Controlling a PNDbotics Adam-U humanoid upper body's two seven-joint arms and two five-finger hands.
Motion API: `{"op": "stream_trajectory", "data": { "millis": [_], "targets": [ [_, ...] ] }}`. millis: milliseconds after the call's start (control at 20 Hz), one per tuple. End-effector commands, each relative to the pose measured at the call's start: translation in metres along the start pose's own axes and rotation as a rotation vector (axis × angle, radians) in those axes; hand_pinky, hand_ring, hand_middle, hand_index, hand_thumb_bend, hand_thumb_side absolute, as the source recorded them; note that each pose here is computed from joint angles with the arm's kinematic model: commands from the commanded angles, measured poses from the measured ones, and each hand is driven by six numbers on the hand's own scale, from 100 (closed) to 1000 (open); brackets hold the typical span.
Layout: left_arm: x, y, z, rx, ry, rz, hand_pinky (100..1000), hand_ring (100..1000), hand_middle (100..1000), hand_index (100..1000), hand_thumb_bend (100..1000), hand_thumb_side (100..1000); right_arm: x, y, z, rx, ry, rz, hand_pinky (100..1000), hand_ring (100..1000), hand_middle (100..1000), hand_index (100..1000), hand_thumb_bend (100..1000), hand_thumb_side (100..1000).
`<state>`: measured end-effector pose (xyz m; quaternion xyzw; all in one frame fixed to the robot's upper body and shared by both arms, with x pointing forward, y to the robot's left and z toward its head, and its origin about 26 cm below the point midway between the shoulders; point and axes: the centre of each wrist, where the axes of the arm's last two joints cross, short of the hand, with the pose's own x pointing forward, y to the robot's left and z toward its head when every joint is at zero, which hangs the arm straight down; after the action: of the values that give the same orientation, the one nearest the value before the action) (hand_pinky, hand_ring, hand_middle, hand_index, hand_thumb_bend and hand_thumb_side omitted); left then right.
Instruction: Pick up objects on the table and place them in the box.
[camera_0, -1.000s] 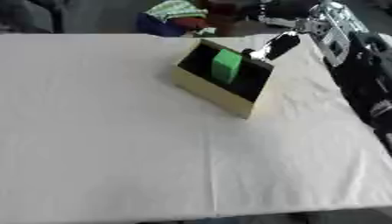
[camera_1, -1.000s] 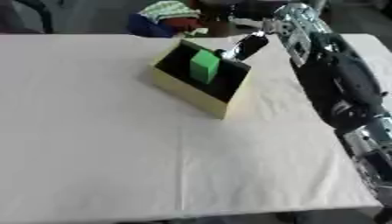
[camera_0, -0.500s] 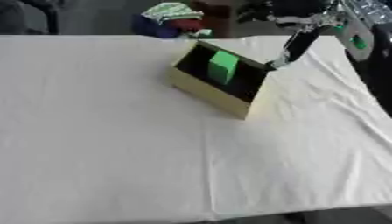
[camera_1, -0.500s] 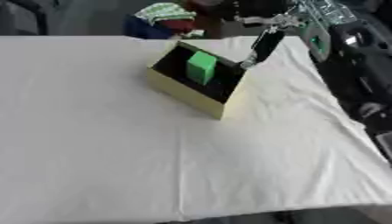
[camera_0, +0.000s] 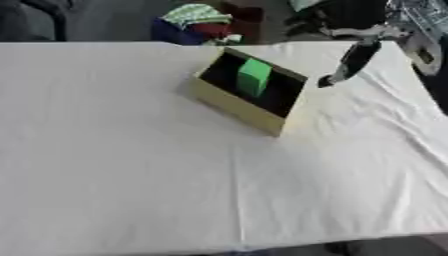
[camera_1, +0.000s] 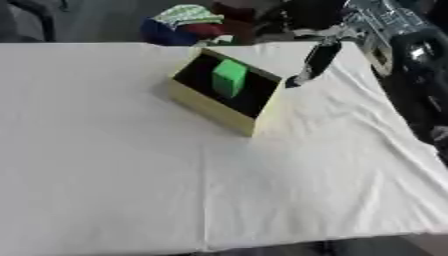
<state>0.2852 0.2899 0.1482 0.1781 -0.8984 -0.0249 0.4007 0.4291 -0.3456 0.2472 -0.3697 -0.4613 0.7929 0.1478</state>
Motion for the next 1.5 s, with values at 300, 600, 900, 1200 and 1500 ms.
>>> {"op": "stream_trajectory", "data": {
  "millis": [300,600,900,1200,1500],
  "targets": [
    [0.005,0.005,-0.006,0.005,-0.03,-0.02,629,469,456,619,100,701,-0.01,0.007,0.06,-0.007,0.12,-0.006,911,1000,1000,1000,562,460],
    [0.004,0.005,-0.006,0.006,-0.028,-0.021,630,469,456,619,100,702,-0.005,0.019,0.081,-0.016,0.171,-0.056,908,1000,1000,1000,518,453],
    [0.004,0.005,-0.006,0.006,-0.027,-0.022,630,469,456,619,100,703,-0.002,0.025,0.091,-0.019,0.2,-0.087,905,1000,1000,1000,524,422],
    [0.004,0.005,-0.005,0.006,-0.028,-0.022,629,470,456,620,100,702,0.0,0.032,0.096,-0.01,0.22,-0.112,904,1000,1000,1000,512,434],
    [0.004,0.006,-0.005,0.005,-0.027,-0.024,630,470,456,620,100,701,0.0,0.035,0.099,-0.005,0.228,-0.125,903,1000,1000,1000,511,433]
  ]
}}
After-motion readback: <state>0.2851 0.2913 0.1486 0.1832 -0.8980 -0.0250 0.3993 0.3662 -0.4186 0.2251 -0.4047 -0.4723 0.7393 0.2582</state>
